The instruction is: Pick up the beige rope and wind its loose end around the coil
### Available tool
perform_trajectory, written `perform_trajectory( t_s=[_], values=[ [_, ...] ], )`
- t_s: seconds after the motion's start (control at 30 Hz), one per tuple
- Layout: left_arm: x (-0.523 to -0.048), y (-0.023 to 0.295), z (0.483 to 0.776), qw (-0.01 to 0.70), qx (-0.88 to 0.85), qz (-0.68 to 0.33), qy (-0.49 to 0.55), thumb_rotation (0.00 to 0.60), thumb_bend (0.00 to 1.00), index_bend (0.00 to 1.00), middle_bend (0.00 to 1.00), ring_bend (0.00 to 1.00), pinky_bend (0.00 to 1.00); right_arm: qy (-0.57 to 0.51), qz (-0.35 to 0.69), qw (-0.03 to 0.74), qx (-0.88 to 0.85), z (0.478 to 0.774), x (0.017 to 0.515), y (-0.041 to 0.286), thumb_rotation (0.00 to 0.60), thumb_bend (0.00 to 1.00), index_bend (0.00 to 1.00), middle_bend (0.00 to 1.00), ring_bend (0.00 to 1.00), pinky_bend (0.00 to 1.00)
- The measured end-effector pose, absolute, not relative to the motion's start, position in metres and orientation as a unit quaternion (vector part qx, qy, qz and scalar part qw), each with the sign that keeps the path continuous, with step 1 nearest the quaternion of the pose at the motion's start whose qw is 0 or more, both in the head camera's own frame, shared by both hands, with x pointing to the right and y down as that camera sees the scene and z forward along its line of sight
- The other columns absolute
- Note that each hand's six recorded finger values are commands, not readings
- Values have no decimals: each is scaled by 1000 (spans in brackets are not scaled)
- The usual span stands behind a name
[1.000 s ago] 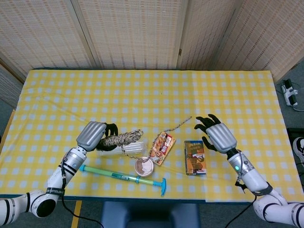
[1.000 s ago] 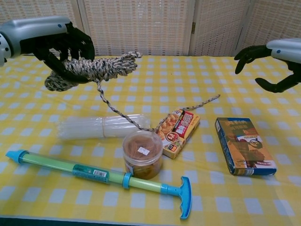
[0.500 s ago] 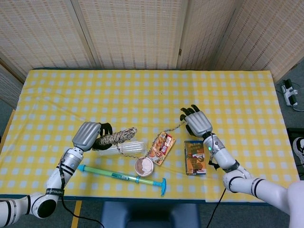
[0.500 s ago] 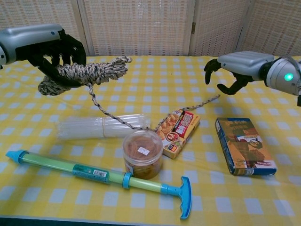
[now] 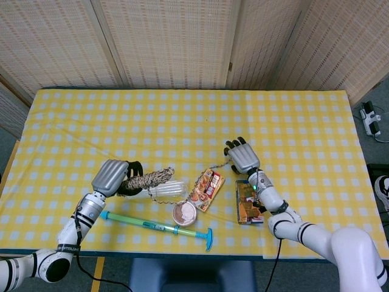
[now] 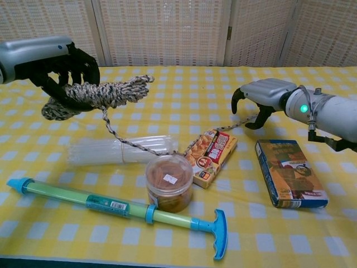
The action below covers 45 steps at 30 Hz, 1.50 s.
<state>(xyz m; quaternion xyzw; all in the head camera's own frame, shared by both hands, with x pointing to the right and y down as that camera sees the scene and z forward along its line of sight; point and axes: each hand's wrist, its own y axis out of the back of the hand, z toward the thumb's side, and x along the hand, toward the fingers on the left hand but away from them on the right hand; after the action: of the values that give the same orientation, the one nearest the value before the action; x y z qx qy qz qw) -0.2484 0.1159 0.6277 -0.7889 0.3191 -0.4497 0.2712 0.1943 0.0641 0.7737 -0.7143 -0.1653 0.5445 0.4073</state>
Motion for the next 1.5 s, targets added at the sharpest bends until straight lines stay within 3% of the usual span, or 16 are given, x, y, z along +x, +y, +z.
perform_trajectory(
  t_s=[0.37,0.77,1.5],
  values=[
    [-254,116,631,268,-786,-456,319,600,290,650,645,586,669,-170,546,407,-712,782,188,58,600,292,508,248,208,164],
    [-257,117,635,268,-783,-464,317,600,291,650,646,586,662,-150,556,406,-710,792,174,51,600,397,513,249,207,165],
    [-262,119,641,260,-782,-469,318,600,291,650,645,585,655,-135,571,406,-701,801,176,53,600,445,531,258,208,165]
  ],
)
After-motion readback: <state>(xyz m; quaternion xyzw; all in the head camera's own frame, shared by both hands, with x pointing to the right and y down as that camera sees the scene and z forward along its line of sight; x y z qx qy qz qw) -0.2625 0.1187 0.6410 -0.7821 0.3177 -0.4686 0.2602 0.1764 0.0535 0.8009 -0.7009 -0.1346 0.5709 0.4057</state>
